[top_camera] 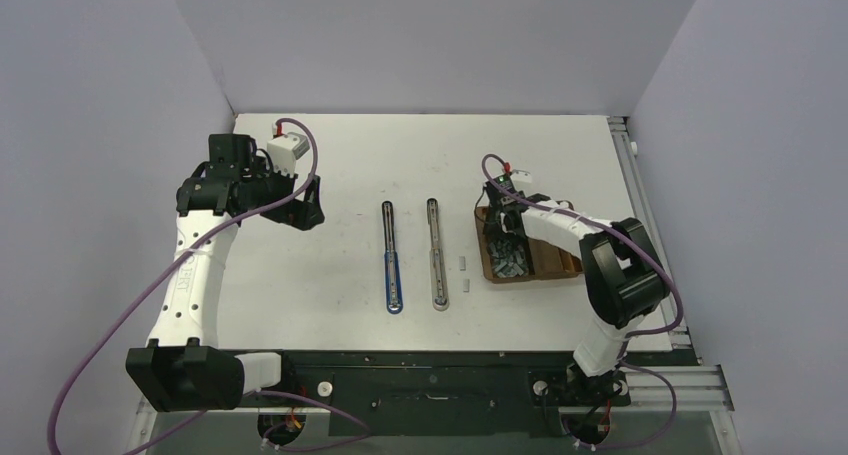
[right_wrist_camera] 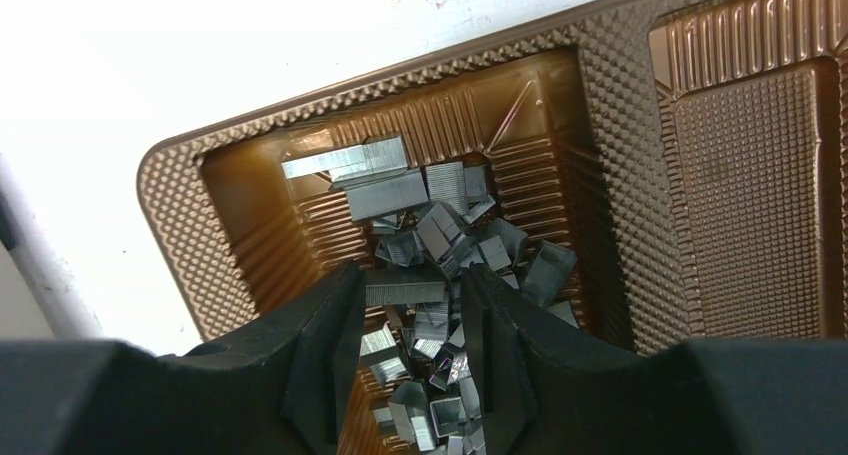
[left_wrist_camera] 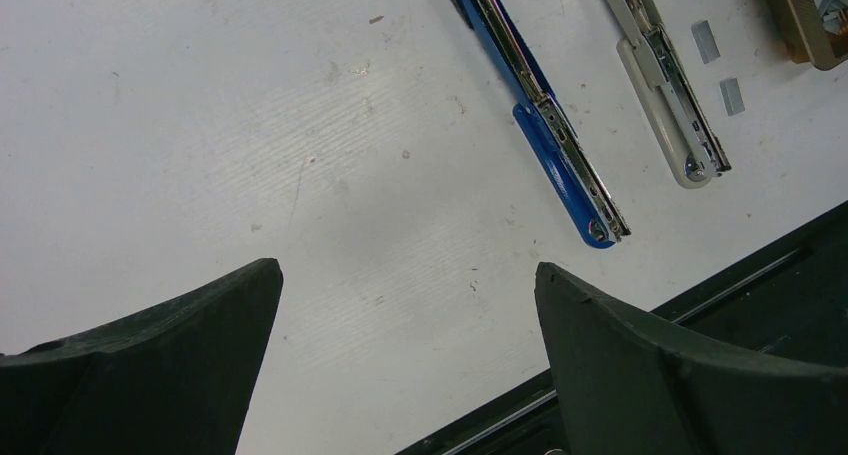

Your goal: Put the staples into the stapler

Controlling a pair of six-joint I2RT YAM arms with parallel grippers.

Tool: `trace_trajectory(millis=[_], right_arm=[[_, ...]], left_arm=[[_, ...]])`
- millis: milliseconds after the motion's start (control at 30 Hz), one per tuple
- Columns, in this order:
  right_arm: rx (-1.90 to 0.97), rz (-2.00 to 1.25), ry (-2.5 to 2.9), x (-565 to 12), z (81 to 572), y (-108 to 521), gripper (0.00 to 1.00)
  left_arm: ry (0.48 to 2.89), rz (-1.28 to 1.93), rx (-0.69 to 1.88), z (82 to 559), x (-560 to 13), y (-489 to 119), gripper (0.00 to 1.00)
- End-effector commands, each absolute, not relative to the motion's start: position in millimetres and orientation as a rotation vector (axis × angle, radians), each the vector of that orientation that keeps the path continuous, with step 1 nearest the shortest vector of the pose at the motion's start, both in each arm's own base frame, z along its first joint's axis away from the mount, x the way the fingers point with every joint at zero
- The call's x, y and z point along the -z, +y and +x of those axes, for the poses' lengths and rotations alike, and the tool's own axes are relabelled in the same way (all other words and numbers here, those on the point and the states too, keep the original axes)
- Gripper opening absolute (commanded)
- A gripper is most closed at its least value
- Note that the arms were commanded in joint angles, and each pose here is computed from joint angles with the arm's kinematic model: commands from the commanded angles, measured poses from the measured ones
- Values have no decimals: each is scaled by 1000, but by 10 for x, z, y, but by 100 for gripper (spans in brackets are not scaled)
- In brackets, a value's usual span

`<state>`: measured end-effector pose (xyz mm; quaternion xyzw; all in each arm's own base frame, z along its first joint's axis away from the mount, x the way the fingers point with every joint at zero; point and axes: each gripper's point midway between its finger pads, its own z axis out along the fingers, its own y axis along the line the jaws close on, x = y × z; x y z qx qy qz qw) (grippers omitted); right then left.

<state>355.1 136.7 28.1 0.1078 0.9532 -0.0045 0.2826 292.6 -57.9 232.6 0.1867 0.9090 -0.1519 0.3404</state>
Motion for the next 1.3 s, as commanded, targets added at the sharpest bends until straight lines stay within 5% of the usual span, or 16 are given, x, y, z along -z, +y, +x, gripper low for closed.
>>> trace_trajectory(millis=[0,1033,1267], right_arm=[[18,345,2527,-242,3603,1318,40],[-6,349,2414,-760,3587,1211,12],[11,331,2445,-646,3559,1220,34]], left_arm=[[2323,501,387,2976,-2466,-600,96],[2302,508,394,2947,-2552,-619,96],[2300,508,394,2946,-2556,-619,96]])
